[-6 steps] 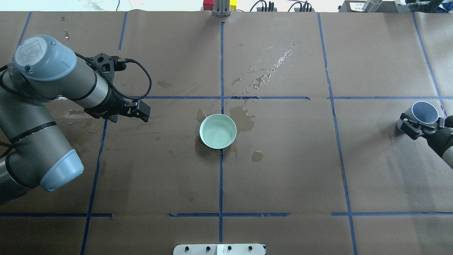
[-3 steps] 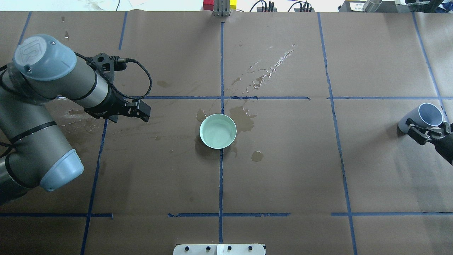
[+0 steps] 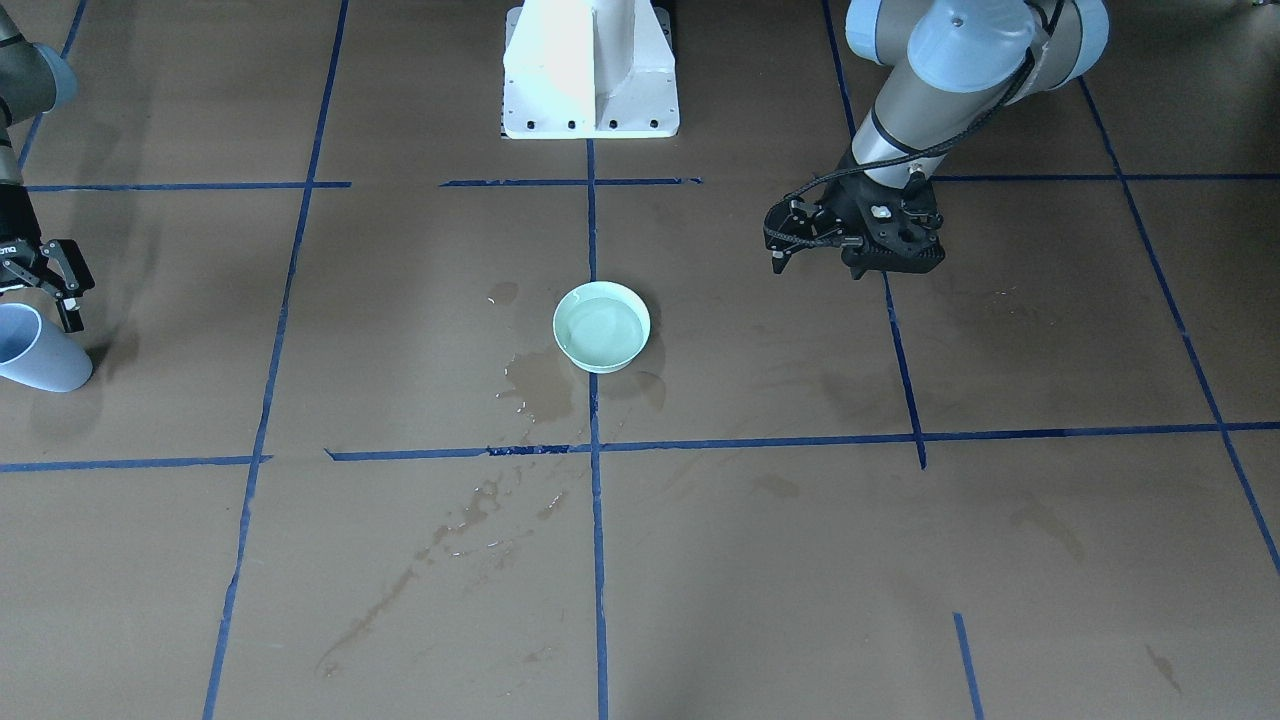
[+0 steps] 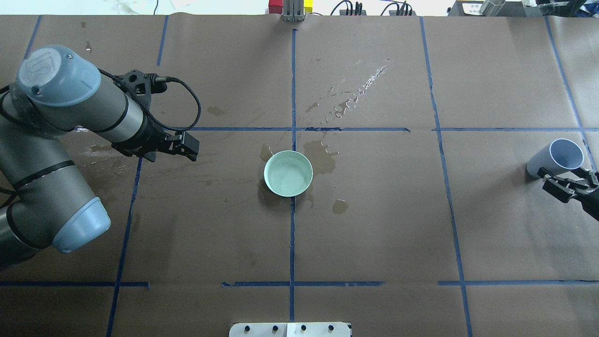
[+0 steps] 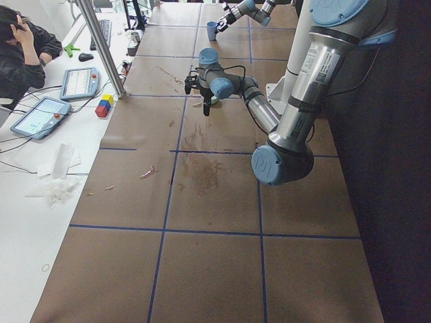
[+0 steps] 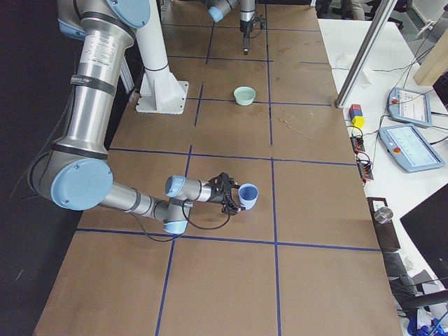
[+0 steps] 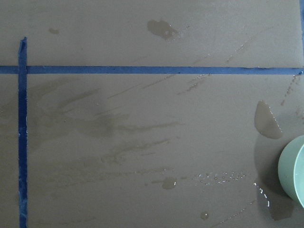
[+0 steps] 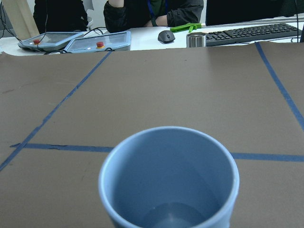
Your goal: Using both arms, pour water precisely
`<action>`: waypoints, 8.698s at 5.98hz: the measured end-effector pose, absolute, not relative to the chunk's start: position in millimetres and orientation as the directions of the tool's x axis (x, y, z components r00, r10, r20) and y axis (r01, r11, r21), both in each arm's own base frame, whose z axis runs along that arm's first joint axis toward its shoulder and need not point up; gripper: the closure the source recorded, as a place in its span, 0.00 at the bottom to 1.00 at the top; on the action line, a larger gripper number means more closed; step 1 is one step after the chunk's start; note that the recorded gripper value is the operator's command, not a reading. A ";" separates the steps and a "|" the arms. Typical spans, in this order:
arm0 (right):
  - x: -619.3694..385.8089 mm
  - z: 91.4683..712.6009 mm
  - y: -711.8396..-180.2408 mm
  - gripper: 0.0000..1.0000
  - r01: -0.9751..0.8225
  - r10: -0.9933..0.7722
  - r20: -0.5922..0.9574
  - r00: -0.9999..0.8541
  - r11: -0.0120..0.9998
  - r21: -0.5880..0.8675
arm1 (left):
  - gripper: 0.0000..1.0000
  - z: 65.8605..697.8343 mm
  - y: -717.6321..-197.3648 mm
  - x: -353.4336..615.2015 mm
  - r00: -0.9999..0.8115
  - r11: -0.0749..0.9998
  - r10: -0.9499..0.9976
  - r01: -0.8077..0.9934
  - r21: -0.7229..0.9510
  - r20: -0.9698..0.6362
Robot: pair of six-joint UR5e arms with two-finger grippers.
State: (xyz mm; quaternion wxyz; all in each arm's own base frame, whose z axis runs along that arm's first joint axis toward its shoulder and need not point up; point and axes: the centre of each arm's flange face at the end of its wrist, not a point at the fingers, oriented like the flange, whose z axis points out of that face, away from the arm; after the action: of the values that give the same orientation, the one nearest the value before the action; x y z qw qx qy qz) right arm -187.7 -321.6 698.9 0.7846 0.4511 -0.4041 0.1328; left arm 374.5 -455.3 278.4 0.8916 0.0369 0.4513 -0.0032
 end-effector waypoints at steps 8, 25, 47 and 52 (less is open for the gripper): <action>-89.5 742.9 -245.0 0.01 -0.379 -0.259 0.773 0.579 0.755 0.536 | 0.00 263.0 -452.8 381.5 0.576 0.997 -0.005 0.065 0.039 -0.818; 87.8 655.4 -408.1 0.00 0.017 -0.093 0.720 0.687 0.994 0.112 | 0.00 230.1 -458.5 490.1 0.569 0.989 -0.115 0.144 -0.039 -0.814; 96.7 649.6 -405.7 0.00 0.019 -0.096 0.704 0.704 0.993 0.116 | 1.00 414.8 -544.3 232.8 0.564 0.997 0.050 0.022 0.076 -0.824; 96.8 650.1 -406.0 0.00 0.021 -0.098 0.702 0.706 0.993 0.117 | 1.00 618.1 -481.8 118.1 0.536 0.989 0.137 -0.022 0.148 -0.833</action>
State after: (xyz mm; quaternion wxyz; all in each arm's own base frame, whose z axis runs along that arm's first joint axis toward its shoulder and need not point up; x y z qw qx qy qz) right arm 96.8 -406.0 650.1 0.9221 0.0500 -0.3823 -0.0322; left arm 118.1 -481.8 618.1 0.8744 0.0599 0.4794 0.0456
